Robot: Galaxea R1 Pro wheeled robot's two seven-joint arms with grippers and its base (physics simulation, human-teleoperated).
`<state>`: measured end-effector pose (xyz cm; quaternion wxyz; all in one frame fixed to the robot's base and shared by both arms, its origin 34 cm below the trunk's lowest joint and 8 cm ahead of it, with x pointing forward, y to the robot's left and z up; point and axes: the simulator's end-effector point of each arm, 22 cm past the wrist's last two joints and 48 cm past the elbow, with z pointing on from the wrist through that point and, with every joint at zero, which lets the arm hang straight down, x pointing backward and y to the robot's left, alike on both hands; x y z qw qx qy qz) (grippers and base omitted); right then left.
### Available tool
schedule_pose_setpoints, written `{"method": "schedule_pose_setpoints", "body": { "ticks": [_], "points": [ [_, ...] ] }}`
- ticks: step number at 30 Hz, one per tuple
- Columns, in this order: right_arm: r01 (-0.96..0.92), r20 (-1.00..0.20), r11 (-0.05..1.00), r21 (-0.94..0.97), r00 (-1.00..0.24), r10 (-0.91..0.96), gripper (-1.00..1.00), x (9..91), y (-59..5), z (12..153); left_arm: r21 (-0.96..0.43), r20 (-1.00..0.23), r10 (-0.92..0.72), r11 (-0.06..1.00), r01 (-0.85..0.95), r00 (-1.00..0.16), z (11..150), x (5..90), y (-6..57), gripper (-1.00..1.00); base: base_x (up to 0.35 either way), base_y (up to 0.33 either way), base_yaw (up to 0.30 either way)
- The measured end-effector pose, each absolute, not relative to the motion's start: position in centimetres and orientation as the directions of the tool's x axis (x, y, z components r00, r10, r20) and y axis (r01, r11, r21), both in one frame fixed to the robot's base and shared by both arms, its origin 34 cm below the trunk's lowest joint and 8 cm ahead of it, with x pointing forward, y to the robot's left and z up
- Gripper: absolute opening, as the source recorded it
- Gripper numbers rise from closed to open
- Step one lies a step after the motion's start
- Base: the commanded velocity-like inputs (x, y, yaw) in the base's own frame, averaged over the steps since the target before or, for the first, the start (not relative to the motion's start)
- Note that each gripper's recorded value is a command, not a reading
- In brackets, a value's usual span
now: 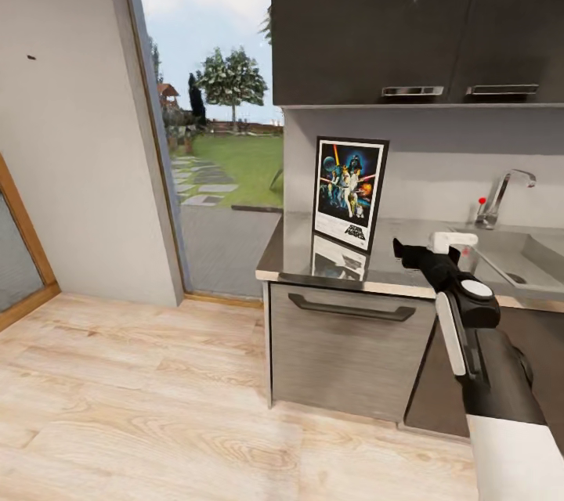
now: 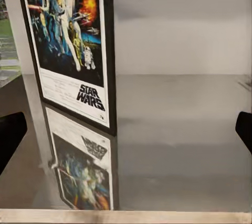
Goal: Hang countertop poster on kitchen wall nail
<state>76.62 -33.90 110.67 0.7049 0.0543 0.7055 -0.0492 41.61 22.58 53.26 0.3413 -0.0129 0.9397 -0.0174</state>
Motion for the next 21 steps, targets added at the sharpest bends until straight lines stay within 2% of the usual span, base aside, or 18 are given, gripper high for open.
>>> {"method": "schedule_pose_setpoints", "body": {
  "ticks": [6,9,14,21],
  "points": [
    [0.133,-0.998,0.991,0.021,-0.059,0.029,1.00,79.0,-33.7,109.2,-0.042,-0.641,-0.036,0.999,-0.012,-0.766,53.3,41.6,22.6,1.00,0.139,-0.046,0.000],
    [0.065,-0.996,0.998,0.024,-0.085,0.029,1.00,79.7,-32.1,108.2,-0.041,-0.641,-0.037,0.999,-0.013,-0.767,53.3,41.6,22.6,1.00,0.093,-0.024,0.000],
    [-0.022,-0.995,0.999,0.032,-0.093,0.029,1.00,80.2,-30.2,108.3,-0.041,-0.641,-0.037,0.999,-0.014,-0.766,53.3,41.6,22.6,1.00,0.065,-0.006,0.000],
    [-0.045,-0.995,0.998,0.039,-0.092,0.035,1.00,80.3,-29.8,108.4,-0.041,-0.641,-0.037,0.999,-0.014,-0.766,53.3,41.6,22.6,1.00,0.189,-0.017,0.000]
  ]
}}
